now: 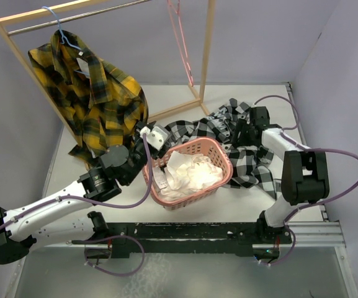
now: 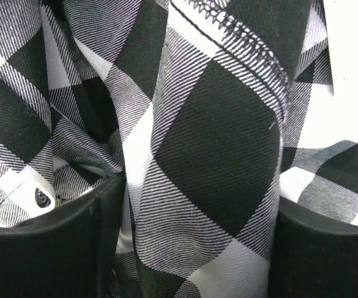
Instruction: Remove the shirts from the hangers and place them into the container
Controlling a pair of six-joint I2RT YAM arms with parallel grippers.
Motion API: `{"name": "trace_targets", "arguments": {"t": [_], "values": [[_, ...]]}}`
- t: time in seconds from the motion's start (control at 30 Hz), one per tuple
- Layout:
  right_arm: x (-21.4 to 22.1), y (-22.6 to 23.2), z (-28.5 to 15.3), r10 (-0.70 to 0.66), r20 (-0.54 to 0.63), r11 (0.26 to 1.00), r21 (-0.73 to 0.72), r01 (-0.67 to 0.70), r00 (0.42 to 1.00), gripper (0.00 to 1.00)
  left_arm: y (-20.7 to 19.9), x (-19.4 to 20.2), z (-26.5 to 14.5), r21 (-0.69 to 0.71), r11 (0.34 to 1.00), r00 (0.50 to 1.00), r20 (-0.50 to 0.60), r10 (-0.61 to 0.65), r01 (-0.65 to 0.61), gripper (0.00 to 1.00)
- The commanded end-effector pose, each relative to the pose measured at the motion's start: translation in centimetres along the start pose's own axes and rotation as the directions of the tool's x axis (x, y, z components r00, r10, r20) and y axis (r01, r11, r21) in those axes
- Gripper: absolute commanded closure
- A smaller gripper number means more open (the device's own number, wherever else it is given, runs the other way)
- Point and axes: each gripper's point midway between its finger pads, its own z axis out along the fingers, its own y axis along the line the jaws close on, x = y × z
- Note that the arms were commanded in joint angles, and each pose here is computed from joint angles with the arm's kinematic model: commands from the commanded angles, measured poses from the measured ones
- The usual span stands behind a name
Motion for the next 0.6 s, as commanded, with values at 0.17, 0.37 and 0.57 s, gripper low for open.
{"name": "trace_targets", "arguments": {"t": [0.17, 0.37, 0.57], "values": [[-3.0, 0.7, -0.9, 0.062, 0.13, 0.998, -0.021, -0.06, 0.99, 0.97, 0.2, -1.1, 0.1, -0.013, 0.999, 0.999, 0.032, -0.03, 0.03, 0.38], [-9.5, 1.0, -8.5, 0.095, 0.376, 0.995, -0.017, -0.095, 0.922, 1.0, 0.3, -1.2, 0.1, -0.014, 0.999, 0.999, 0.032, -0.033, 0.033, 0.38], [-16.4, 3.3, -20.7, 0.138, 0.6, 0.989, -0.132, -0.072, 0.788, 1.0, 0.8, -1.5, -0.1, -0.036, 0.998, 0.998, 0.041, -0.04, 0.042, 0.39]]}}
